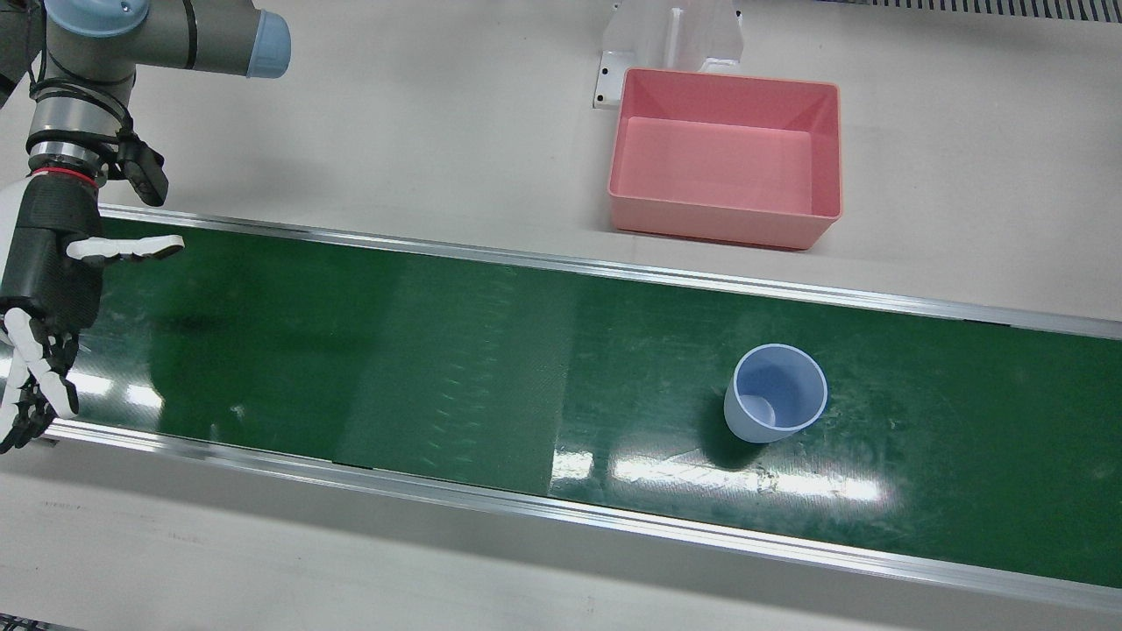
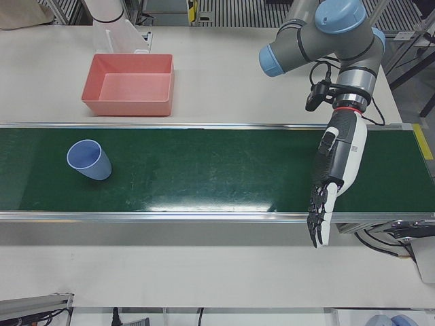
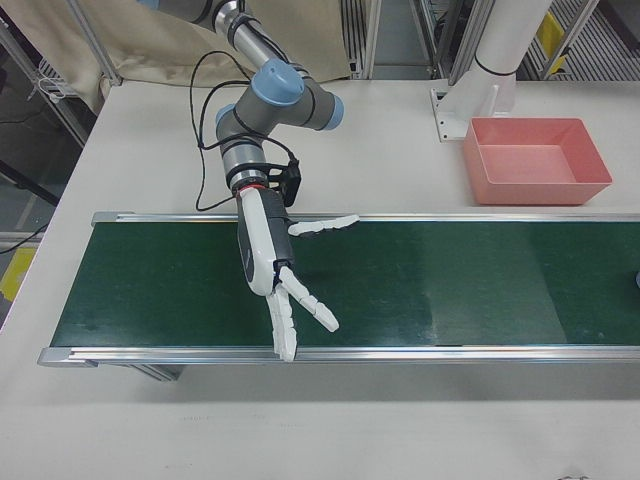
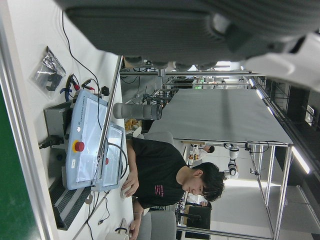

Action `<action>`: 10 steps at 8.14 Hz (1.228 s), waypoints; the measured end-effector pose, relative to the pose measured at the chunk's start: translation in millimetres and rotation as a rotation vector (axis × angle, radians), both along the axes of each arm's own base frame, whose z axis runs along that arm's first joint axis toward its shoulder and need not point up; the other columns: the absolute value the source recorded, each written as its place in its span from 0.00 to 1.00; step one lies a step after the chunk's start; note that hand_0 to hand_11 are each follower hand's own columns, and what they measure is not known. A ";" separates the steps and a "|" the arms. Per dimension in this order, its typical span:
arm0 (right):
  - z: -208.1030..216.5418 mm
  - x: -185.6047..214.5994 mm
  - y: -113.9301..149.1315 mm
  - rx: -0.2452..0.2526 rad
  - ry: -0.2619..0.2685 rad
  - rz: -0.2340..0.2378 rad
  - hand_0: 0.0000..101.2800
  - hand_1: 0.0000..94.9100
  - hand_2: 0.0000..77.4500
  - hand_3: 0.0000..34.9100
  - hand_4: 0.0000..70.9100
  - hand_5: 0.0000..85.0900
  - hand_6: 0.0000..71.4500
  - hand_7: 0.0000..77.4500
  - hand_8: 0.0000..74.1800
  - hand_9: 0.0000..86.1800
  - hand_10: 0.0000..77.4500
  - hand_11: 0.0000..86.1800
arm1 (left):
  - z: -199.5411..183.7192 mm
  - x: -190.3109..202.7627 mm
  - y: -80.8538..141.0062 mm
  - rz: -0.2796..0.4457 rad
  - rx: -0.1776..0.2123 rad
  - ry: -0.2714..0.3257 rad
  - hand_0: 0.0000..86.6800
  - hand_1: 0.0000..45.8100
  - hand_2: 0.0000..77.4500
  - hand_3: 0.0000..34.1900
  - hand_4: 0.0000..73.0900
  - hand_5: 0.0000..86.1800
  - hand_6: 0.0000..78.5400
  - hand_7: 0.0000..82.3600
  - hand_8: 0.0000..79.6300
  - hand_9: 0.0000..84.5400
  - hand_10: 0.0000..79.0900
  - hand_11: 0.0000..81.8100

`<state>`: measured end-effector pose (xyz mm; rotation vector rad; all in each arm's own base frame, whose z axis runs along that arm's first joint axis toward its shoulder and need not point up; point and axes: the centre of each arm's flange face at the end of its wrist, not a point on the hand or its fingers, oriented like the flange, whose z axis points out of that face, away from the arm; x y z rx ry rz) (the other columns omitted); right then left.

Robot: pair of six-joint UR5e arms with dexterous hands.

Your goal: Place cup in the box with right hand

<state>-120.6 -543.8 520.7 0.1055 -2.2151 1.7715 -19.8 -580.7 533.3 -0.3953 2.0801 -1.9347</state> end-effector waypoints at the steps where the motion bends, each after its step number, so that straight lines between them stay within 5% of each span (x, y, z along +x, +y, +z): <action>1: 1.0 -0.4 0.0 -0.004 -0.007 -0.001 0.52 0.18 0.01 0.00 0.00 0.06 0.01 0.02 0.00 0.01 0.00 0.01 | -0.3 0.0 -0.2 0.000 0.001 0.000 0.00 0.01 0.01 0.00 0.00 0.00 0.00 0.00 0.00 0.00 0.00 0.00; 6: 2.6 -3.9 1.9 -0.035 -0.033 -0.015 0.52 0.22 0.13 0.02 0.02 0.06 0.01 0.02 0.01 0.01 0.00 0.01 | -0.2 0.0 0.0 0.000 0.000 0.000 0.00 0.01 0.01 0.00 0.00 0.00 0.00 0.00 0.00 0.00 0.00 0.00; 10: -4.1 -7.7 2.8 -0.024 -0.023 -0.022 0.52 0.21 0.06 0.04 0.02 0.06 0.01 0.02 0.01 0.01 0.00 0.01 | 0.0 0.0 0.0 0.000 0.000 0.000 0.00 0.01 0.01 0.00 0.00 0.00 0.00 0.00 0.00 0.00 0.00 0.00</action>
